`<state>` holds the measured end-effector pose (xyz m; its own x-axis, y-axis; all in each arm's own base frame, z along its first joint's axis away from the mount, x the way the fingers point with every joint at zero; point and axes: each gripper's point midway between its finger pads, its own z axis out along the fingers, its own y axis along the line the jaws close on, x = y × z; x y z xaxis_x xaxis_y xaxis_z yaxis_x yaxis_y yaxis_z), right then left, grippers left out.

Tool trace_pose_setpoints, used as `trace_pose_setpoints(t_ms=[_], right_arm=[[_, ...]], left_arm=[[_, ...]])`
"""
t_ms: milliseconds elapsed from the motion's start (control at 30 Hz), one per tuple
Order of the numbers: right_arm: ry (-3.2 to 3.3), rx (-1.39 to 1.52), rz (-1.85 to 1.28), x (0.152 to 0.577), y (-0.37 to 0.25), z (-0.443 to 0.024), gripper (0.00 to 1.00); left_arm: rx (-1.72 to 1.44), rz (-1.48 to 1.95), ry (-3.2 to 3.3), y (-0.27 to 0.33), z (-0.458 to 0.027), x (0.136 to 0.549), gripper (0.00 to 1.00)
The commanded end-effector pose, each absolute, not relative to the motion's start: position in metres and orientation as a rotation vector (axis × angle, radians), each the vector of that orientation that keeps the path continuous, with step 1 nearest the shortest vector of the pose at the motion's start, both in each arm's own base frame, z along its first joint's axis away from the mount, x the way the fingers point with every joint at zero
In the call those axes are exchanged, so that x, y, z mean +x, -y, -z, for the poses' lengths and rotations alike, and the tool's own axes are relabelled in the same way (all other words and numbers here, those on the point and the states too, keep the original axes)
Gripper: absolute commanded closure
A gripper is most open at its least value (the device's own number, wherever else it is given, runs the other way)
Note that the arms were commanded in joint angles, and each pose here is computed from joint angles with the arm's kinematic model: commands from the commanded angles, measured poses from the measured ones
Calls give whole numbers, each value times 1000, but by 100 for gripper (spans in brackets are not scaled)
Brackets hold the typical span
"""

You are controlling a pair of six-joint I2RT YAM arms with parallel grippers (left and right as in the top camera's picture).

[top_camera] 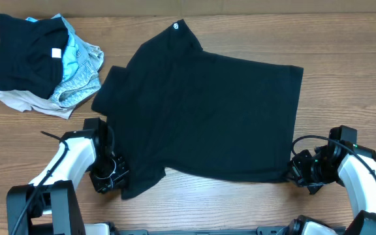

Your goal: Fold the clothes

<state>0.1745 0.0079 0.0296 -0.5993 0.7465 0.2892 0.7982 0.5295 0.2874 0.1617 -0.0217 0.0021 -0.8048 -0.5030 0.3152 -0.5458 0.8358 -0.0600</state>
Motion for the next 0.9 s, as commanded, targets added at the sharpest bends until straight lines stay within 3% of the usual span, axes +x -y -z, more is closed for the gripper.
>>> trace_pose_setpoints(t_ms=[0, 133, 300, 867], right_arm=[[2699, -1325, 554, 186, 2, -41, 96], [2755, -1302, 561, 197, 7, -51, 96], [2882, -1115, 827, 224, -9, -66, 96], [2953, -1363, 761, 259, 18, -65, 96]], left_arm=[[805, -229, 2781, 19, -36, 197, 96], [782, -272, 2895, 16, -69, 236, 96], [765, -317, 3010, 19, -85, 268, 96], [745, -400, 3338, 19, -98, 344, 96]])
